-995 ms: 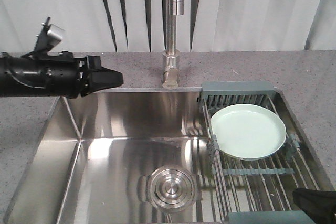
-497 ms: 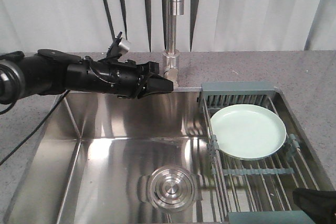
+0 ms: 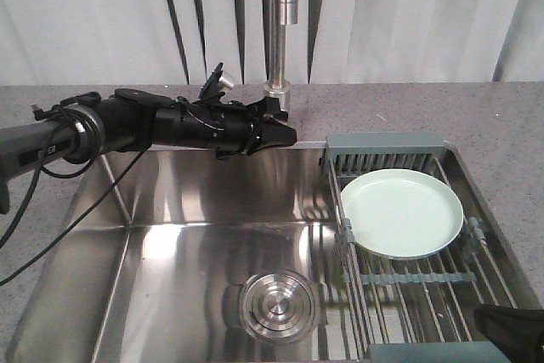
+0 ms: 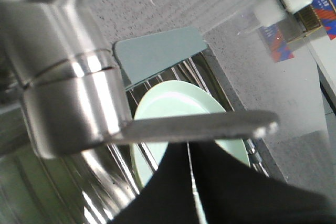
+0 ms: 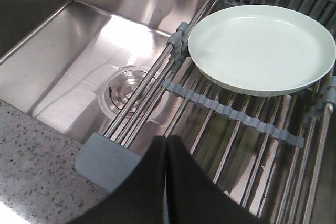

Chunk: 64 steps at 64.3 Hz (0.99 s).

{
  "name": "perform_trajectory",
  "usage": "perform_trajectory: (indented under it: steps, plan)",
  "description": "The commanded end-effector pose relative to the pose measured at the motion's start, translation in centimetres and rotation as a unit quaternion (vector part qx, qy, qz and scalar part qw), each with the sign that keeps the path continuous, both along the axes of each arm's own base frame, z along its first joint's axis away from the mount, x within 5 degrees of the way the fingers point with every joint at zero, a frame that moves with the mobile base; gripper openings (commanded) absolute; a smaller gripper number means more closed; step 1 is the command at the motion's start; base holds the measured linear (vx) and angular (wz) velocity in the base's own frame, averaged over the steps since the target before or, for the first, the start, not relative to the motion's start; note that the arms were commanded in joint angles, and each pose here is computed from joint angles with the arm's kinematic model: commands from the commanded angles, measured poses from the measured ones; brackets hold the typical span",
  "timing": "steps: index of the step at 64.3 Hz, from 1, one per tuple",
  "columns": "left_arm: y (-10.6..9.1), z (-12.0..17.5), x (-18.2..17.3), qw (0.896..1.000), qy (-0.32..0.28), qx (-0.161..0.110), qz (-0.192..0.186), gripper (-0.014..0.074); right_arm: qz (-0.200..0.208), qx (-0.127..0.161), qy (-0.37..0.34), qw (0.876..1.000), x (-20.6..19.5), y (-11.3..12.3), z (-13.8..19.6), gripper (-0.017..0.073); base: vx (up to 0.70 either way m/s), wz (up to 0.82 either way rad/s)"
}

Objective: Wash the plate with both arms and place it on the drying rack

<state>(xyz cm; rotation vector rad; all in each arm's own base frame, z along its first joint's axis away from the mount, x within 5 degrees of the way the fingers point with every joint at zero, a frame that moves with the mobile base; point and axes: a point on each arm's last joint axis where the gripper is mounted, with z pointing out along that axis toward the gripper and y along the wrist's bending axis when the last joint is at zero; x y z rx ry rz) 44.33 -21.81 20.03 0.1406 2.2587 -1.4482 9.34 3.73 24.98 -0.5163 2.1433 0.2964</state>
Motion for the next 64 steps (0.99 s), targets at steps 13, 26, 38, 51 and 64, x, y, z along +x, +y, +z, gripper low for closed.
perform_trajectory:
  steps: [13,26,38,51,64]
  plan:
    - [-0.4,4.7,1.0,0.997,-0.049,-0.047,0.021,-0.0006,-0.014,0.007,-0.036,0.999,0.5,-0.1,1.2,-0.0004,0.00,0.00]
    - [-0.1,6.1,1.9,0.995,-0.075,-0.046,0.049,-0.0006,-0.014,0.007,-0.036,0.999,0.5,-0.1,1.2,-0.0004,0.00,0.00]
    - [0.5,7.8,2.5,0.992,-0.101,-0.054,0.058,-0.0006,-0.014,0.007,-0.036,0.999,0.5,-0.1,1.2,-0.0004,0.00,0.00]
    - [0.8,8.4,2.5,0.992,-0.104,-0.064,0.042,-0.0006,-0.014,0.007,-0.036,0.999,0.5,-0.1,1.2,-0.0004,0.00,0.00]
    - [0.5,9.1,1.0,0.992,-0.108,-0.064,-0.031,-0.0006,-0.014,0.007,-0.036,0.999,0.5,-0.1,1.2,-0.0004,0.00,0.00]
